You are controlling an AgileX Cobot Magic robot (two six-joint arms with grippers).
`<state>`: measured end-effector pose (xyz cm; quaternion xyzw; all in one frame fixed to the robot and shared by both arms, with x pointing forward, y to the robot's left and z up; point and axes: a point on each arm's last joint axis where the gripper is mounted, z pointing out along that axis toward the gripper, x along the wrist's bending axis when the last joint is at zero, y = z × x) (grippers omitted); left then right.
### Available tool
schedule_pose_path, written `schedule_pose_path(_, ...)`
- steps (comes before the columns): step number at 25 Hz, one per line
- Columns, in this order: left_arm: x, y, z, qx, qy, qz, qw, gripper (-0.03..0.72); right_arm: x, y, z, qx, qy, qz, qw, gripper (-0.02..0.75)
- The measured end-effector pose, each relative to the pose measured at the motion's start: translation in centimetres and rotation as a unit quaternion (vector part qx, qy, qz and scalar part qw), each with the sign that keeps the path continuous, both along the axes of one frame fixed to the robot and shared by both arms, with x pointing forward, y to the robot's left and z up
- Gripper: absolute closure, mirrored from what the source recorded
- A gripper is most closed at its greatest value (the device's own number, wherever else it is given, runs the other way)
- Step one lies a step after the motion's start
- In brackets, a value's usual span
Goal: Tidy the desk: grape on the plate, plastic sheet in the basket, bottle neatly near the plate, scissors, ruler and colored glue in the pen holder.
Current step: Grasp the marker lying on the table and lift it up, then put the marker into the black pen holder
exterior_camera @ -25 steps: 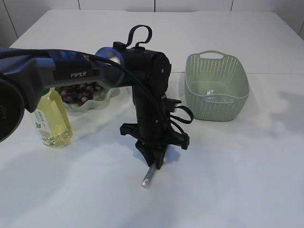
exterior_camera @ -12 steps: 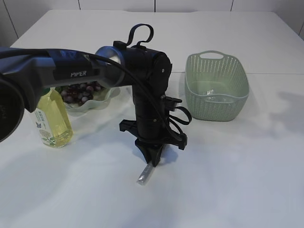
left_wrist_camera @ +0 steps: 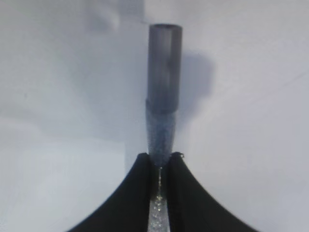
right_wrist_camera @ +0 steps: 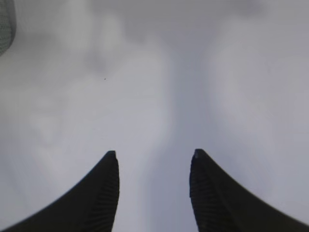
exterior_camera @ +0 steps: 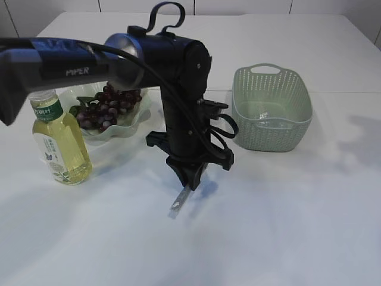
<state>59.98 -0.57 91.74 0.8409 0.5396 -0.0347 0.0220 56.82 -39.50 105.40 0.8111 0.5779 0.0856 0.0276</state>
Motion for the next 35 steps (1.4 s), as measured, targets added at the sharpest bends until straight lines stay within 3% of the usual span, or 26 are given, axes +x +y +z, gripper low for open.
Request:
schedule_pose_path(7,-2.0,2.1,4.0,0.004,-0.025,-0.006,1.000,0.637,0.0,0.0,0.0,0.000,0.000,0.001,1.000,0.356)
schedule_pose_path(13,-4.1,3.5,5.8,-0.078,-0.141,-0.006,0.987,0.638,0.0,0.0,0.0,0.000,0.000,0.001,1.000,0.356)
schedule_pose_path(21,-7.3,6.4,1.8,-0.147,-0.239,-0.005,0.960,0.638,0.0,0.0,0.0,-0.001,0.000,0.003,1.000,0.356)
schedule_pose_path(24,-7.7,6.8,0.7,-0.171,-0.277,-0.014,0.946,0.638,0.0,0.0,0.0,-0.001,0.000,0.004,1.000,0.356)
schedule_pose_path(28,-7.3,6.4,1.3,-0.210,-0.328,-0.020,0.921,0.638,0.0,0.0,0.0,-0.001,0.000,0.005,1.000,0.356)
schedule_pose_path(31,-6.9,6.0,2.8,-0.248,-0.373,-0.019,0.894,0.638,0.0,0.0,0.0,-0.001,0.000,0.005,1.000,0.356)
schedule_pose_path(35,-6.4,5.5,4.7,-0.303,-0.436,-0.017,0.847,0.638,0.0,0.0,0.0,-0.001,0.000,0.005,1.000,0.356)
